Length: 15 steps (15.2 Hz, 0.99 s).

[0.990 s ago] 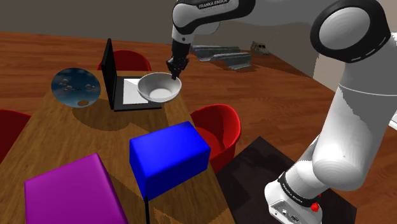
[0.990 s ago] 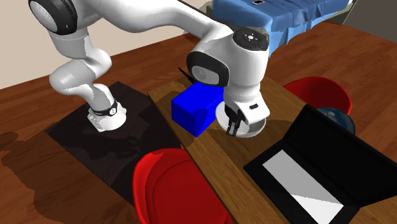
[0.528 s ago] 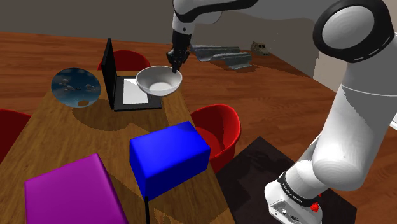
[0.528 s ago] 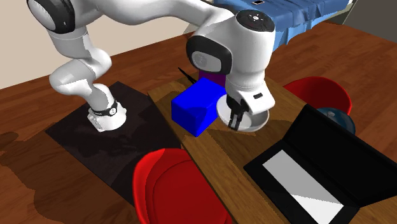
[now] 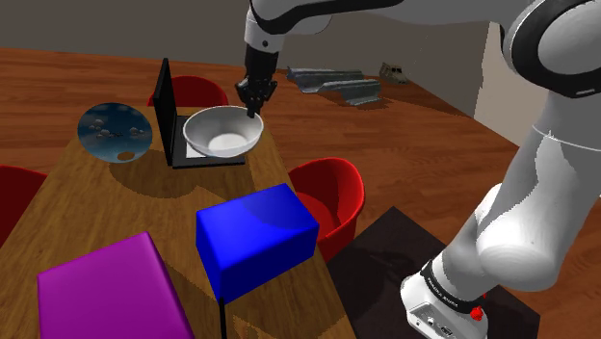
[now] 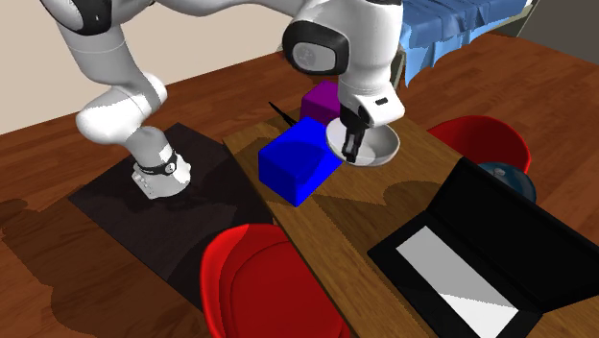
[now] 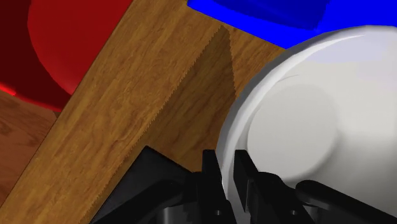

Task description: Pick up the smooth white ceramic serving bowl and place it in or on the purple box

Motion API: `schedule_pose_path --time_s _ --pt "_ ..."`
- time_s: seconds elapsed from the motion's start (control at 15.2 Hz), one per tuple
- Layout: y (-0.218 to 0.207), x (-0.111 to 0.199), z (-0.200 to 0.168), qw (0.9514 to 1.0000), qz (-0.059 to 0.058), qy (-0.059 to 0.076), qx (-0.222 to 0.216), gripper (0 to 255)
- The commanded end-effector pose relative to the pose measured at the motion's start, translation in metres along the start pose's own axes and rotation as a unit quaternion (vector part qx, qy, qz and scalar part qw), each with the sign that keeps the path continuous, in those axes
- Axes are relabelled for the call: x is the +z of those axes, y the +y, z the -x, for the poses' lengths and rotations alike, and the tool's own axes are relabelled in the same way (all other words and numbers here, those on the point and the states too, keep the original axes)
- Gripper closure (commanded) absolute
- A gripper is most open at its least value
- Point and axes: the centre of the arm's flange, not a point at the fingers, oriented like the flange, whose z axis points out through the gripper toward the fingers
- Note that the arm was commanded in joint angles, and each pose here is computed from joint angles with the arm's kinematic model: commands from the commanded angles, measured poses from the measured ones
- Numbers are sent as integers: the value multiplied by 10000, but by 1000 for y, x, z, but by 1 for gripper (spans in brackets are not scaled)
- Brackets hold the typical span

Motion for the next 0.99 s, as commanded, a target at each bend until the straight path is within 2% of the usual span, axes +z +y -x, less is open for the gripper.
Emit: schedule_pose_path --time_s 0.0,0.92 --pt "-26 0 13 10000 2 4 6 255" --pt "-199 -6 79 10000 2 4 6 255"
